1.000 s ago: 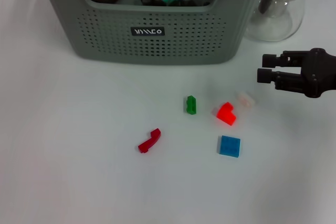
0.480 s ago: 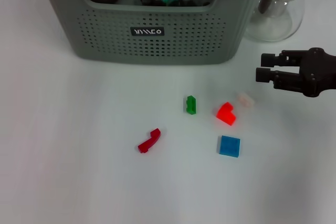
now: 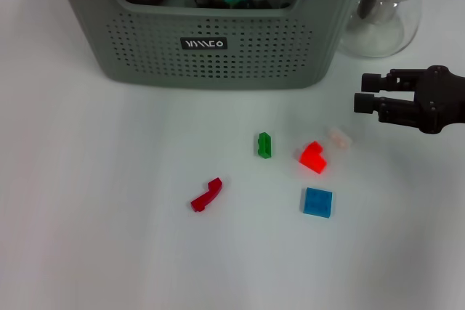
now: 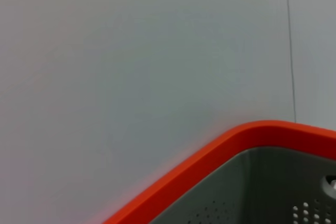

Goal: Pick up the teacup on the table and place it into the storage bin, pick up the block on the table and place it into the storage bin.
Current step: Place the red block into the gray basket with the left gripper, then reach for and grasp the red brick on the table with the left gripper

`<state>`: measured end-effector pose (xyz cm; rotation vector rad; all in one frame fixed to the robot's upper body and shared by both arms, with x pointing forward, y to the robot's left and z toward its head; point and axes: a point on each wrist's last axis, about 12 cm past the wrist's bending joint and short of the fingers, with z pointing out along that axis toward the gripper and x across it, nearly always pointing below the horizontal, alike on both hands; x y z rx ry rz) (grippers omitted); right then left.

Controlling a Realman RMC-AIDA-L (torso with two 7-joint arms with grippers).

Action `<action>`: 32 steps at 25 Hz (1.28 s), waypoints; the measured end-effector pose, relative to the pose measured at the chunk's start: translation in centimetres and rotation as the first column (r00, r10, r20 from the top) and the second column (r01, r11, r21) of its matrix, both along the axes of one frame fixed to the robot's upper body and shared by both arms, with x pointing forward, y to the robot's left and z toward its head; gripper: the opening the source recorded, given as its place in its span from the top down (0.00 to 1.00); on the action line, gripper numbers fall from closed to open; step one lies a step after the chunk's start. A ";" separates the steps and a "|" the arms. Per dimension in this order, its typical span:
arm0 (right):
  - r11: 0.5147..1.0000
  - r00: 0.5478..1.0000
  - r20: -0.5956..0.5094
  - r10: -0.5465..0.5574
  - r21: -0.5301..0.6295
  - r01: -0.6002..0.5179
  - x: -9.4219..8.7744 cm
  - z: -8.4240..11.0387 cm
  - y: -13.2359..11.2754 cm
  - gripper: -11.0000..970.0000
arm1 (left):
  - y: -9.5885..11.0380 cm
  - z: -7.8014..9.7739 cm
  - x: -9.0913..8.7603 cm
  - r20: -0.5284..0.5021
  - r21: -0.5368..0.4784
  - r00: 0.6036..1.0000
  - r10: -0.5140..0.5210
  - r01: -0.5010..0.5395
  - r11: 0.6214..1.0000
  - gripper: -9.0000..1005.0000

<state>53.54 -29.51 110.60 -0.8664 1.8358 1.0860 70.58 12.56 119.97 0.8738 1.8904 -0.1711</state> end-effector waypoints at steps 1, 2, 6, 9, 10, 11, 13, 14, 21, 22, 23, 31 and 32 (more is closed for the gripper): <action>1.000 1.000 0.001 -0.001 -0.001 0.001 0.0 0.0 0.0 0.48 | 0.1 0.2 0.0 0.000 -0.008 1.000 0.000 0.000 1.000 0.79; 1.000 1.000 0.001 -0.002 -0.002 0.002 0.0 0.0 0.0 0.48 | 0.3 0.3 -0.1 0.003 -0.020 1.000 0.002 -0.002 1.000 0.77; 1.000 1.000 0.002 -0.011 -0.008 0.011 0.0 -0.1 -0.1 0.48 | 1.7 2.2 -1.1 0.062 -0.144 0.998 0.027 -0.018 0.989 0.68; 1.000 1.000 0.003 -0.013 -0.008 0.013 0.0 -0.1 -0.1 0.48 | 4.4 4.4 -3.6 0.112 -0.323 0.993 0.035 0.003 0.946 0.57; 1.000 1.000 0.003 -0.013 -0.008 0.013 0.1 -0.1 -0.1 0.48 | 5.5 4.9 -4.6 0.123 -0.376 0.992 0.024 0.024 0.926 0.53; 1.000 1.000 0.004 -0.014 -0.008 0.014 0.1 -0.1 -0.1 0.48 | 6.8 5.3 -6.0 0.135 -0.420 0.991 0.001 0.057 0.906 0.49; 1.000 1.000 0.006 -0.016 -0.006 0.016 0.1 -0.1 -0.2 0.48 | 9.5 5.5 -8.8 0.164 -0.477 0.984 -0.066 0.138 0.868 0.49; 1.000 1.000 0.007 -0.016 -0.007 0.016 0.1 -0.1 -0.1 0.48 | 11.3 5.2 -10.6 0.185 -0.502 0.976 -0.115 0.194 0.843 0.48; 1.000 1.000 0.012 -0.016 -0.004 0.016 0.3 0.0 0.0 0.48 | 19.6 -1.9 -20.0 0.290 -0.507 0.902 -0.319 0.427 0.749 0.49; 1.000 1.000 0.012 -0.015 -0.005 0.015 0.3 0.0 0.1 0.48 | 19.9 -3.7 -21.3 0.272 -0.481 0.900 -0.340 0.433 0.762 0.50; 1.000 1.000 0.012 -0.014 -0.004 0.014 0.4 0.1 0.1 0.48 | 20.0 -5.2 -22.1 0.258 -0.464 0.900 -0.352 0.435 0.772 0.50; 1.000 1.000 0.004 -0.013 0.001 0.013 0.4 -0.1 0.4 0.48 | 16.9 -15.8 -25.5 0.097 -0.428 0.918 -0.384 0.387 0.817 0.53; 1.000 1.000 0.003 -0.014 0.002 0.014 0.3 -0.1 0.4 0.48 | 16.4 -16.6 -25.7 0.084 -0.418 0.919 -0.384 0.383 0.824 0.53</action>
